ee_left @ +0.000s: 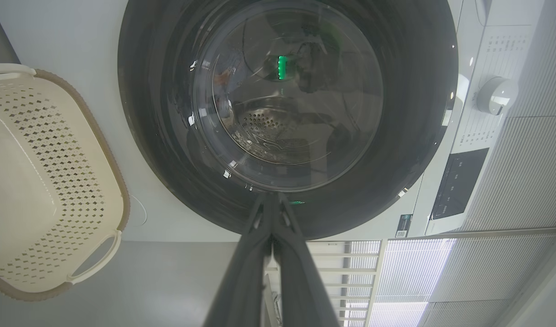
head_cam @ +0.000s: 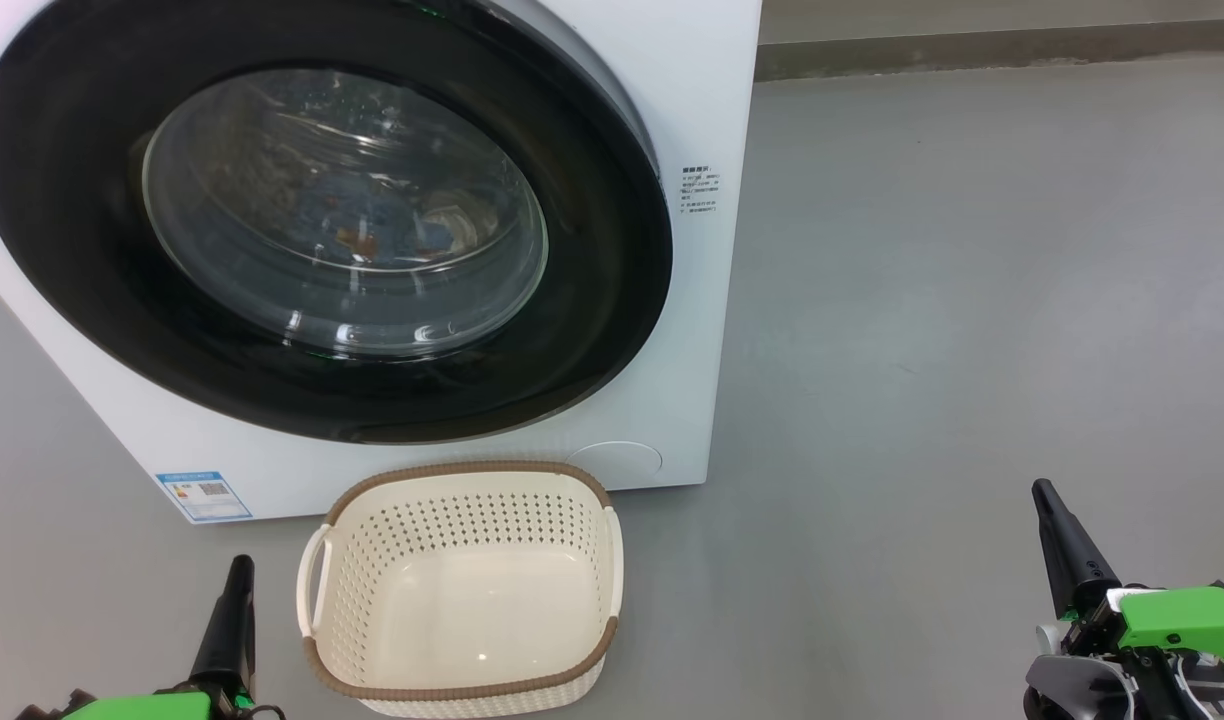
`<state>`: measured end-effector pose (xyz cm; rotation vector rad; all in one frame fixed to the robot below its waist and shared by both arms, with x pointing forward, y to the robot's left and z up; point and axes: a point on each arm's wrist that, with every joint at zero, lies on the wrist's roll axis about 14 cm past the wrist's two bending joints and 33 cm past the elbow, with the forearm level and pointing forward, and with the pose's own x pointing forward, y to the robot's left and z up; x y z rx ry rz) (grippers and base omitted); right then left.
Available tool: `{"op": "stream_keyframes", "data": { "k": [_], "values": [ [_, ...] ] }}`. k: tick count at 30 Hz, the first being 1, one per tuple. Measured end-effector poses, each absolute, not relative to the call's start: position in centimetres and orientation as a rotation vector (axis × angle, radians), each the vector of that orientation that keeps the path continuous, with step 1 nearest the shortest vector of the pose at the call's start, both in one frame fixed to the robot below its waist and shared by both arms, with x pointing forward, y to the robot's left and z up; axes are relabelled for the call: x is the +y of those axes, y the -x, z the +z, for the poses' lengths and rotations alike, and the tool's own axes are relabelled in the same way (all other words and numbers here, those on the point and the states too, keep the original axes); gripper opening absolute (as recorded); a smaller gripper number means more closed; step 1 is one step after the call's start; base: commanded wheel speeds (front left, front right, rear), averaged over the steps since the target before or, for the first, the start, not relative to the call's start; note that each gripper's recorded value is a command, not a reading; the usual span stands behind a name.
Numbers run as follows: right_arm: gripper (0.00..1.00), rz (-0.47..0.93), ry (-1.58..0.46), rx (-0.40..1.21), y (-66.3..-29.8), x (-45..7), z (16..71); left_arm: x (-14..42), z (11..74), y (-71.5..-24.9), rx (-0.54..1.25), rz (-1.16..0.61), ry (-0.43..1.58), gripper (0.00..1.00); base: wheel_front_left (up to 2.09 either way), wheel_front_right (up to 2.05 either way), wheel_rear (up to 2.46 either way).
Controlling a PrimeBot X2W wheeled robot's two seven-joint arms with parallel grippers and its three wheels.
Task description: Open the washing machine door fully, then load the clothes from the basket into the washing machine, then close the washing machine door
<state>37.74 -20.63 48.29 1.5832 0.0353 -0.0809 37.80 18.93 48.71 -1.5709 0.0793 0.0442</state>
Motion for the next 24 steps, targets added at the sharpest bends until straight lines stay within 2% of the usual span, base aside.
{"op": "stream_keyframes", "data": {
  "k": [24],
  "values": [
    [0.00, -0.081, -1.583, 0.035, -37.74, -20.63, 48.29, 18.94, 48.72, -37.80, 0.079, 0.044, 1.571, 0.00, 0.00, 0.00, 0.00]
  ]
}}
